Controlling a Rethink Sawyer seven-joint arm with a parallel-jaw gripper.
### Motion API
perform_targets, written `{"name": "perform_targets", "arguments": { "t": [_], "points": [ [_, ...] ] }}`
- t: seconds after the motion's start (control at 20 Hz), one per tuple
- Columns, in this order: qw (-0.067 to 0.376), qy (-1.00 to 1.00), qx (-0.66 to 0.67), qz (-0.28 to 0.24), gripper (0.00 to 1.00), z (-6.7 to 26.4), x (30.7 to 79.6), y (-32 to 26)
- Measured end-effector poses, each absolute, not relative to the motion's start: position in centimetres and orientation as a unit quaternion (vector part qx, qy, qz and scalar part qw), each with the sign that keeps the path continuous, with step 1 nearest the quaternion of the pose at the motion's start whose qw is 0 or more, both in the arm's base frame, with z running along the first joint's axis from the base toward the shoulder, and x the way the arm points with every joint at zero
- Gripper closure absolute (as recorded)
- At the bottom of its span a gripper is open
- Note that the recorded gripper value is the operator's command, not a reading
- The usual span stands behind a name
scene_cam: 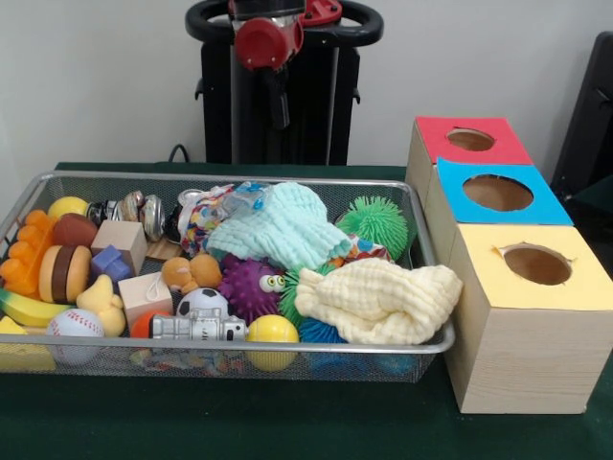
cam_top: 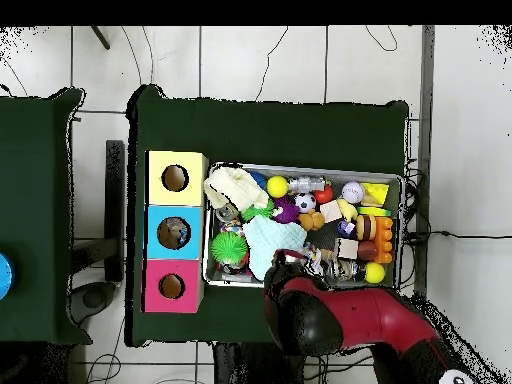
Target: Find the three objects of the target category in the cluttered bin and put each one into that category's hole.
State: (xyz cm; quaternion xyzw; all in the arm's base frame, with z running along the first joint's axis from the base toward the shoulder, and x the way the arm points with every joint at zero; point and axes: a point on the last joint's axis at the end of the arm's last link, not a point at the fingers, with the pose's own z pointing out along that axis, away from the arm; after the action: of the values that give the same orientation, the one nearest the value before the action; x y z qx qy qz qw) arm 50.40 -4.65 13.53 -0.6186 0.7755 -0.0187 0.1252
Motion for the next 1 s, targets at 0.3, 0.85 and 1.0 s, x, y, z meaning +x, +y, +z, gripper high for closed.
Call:
{"name": "perform_targets", "arguments": {
  "t": [0.3, 0.85, 1.0],
  "points": [
    [0.129, 0.784, -0.607, -0.018, 1.0, 11.4, 50.9, -5.6],
    [0.13, 0.792, -0.596, -0.014, 0.0, 10.2, 51.4, -6.7],
    [0.131, 0.792, -0.596, -0.014, 0.0, 10.3, 51.4, -6.7]
  ]
}}
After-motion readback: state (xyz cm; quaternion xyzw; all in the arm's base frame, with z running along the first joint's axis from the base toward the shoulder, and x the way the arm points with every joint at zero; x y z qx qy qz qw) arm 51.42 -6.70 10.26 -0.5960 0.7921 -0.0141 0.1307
